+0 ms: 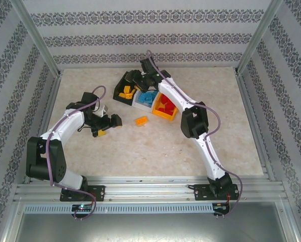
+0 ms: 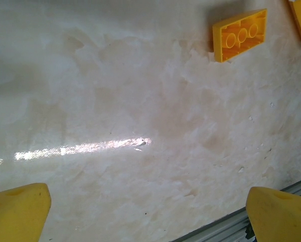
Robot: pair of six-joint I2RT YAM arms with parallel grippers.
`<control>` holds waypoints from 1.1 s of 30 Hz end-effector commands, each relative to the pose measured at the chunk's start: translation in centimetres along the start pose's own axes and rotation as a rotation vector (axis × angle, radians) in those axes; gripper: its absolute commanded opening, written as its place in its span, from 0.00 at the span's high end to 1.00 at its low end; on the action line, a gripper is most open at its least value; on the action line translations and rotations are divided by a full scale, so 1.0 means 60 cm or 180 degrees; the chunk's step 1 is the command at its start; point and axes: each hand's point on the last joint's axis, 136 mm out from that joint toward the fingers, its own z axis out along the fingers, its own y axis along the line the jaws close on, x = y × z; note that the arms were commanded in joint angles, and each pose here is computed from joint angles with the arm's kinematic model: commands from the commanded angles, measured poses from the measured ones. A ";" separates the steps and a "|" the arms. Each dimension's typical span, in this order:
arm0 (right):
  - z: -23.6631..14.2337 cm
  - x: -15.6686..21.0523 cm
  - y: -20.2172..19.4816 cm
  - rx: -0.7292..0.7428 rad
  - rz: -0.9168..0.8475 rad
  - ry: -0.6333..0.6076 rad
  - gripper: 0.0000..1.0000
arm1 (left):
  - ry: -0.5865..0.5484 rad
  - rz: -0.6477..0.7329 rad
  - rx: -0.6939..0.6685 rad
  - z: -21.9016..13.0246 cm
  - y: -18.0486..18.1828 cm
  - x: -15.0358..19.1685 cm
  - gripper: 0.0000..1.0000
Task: Sort the legos into containers by color
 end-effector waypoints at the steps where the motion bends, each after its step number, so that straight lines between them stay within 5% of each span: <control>1: -0.044 -0.010 0.019 0.0012 -0.0105 -0.0052 0.26 | -0.0050 0.0127 0.0002 -0.007 -0.010 -0.010 0.00; 33: -0.340 0.151 -0.137 0.0688 -0.0462 -0.0189 0.24 | -0.0116 0.0452 0.0049 -0.013 -0.058 -0.005 0.00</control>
